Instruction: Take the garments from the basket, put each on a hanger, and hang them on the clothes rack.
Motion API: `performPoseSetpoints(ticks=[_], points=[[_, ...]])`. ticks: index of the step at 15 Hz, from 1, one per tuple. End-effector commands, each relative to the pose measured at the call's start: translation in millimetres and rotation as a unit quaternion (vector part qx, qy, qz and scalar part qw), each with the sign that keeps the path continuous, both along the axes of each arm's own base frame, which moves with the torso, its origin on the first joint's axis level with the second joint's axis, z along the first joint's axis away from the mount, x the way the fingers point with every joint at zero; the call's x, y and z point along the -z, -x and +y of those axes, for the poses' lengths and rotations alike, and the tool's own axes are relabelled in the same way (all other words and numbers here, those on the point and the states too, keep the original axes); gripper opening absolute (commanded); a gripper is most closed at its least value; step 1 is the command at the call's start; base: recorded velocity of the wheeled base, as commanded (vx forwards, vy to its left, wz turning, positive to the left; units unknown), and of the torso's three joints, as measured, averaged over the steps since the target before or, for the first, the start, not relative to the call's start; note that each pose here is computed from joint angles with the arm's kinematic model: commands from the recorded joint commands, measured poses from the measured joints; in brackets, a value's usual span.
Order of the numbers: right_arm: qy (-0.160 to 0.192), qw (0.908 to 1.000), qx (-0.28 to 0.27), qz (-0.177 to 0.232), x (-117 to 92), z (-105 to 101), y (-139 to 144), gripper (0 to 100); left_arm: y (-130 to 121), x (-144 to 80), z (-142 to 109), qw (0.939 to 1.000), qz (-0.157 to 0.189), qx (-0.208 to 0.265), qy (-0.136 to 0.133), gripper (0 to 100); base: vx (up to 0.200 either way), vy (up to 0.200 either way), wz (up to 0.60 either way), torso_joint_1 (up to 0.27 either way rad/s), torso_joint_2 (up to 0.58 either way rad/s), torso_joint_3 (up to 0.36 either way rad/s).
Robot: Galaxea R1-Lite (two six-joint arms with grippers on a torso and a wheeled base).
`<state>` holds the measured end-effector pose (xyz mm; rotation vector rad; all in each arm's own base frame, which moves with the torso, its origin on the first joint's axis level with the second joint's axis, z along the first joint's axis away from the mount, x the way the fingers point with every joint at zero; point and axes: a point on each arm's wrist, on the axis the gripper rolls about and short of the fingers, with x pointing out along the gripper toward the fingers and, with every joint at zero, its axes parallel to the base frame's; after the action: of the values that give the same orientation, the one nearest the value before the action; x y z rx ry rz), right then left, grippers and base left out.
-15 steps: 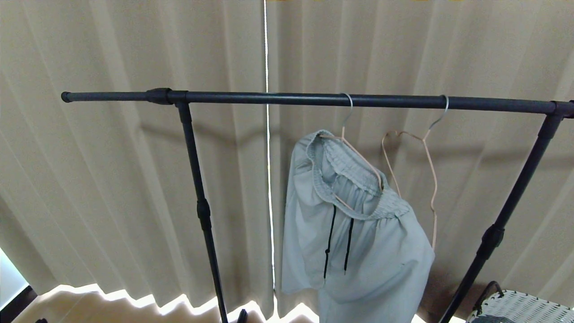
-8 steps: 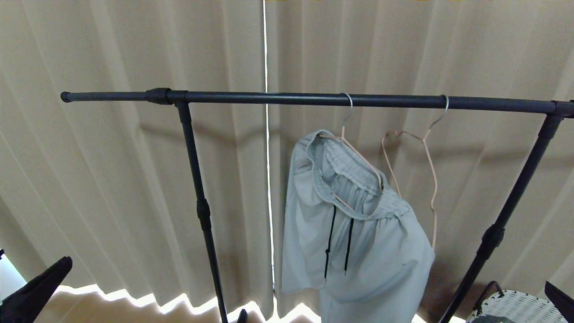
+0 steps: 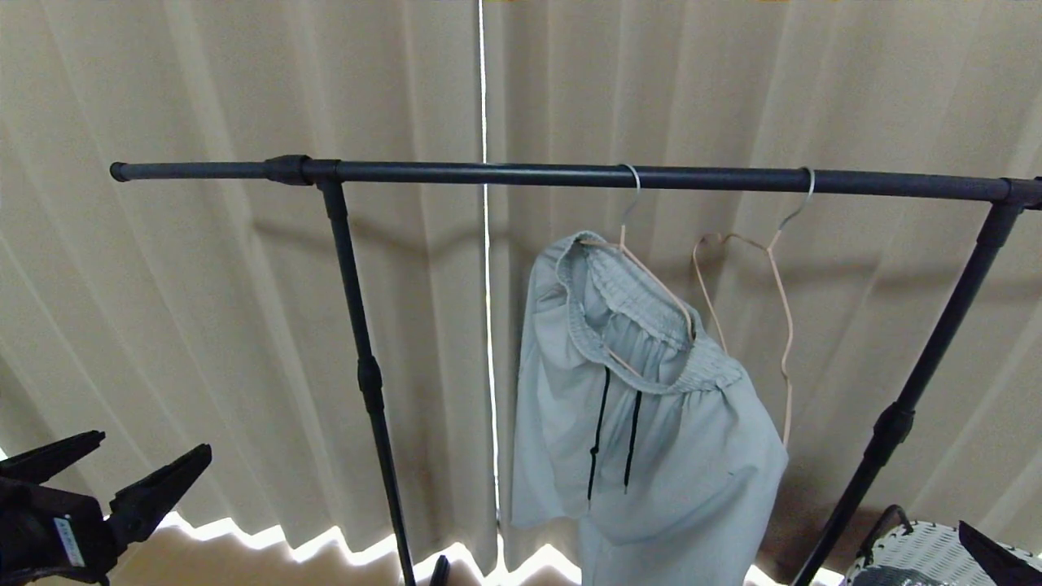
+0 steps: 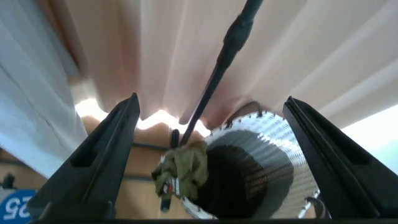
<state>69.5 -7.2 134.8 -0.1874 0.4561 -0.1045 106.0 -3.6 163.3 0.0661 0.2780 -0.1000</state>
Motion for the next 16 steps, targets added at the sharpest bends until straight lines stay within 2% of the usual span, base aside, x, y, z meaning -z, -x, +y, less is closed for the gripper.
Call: performPoseSetpoints(ticks=[1, 10, 13, 16], points=[[0.0, 0.9999, 0.0, 0.01, 1.1, -0.2, -3.3, 100, -2.5, 2.0, -1.4, 0.9999, 0.008, 0.006, 0.0, 100, -0.2, 0.0, 0.0, 0.012, 0.01, -0.007], [0.008, 0.9995, -0.005, 0.029, 3.6, -0.6, -7.8, 100, -0.9, 5.7, -3.3, 0.9998, 0.014, 0.016, -0.001, 100, -0.2, 0.0, 0.0, 0.0, 0.0, 0.005], [0.007, 0.9992, -0.005, 0.039, 5.5, -0.8, -10.0, 100, -0.1, 7.0, -7.5, 0.9993, 0.013, 0.036, -0.001, 100, 0.0, 0.0, 0.0, 0.0, 0.0, 0.0], [0.008, 0.9991, -0.005, 0.041, 6.4, -0.8, -9.9, 100, 0.3, 8.3, -7.3, 0.9994, 0.008, 0.035, -0.001, 100, 0.0, 0.0, 0.0, 0.0, 0.0, 0.0]])
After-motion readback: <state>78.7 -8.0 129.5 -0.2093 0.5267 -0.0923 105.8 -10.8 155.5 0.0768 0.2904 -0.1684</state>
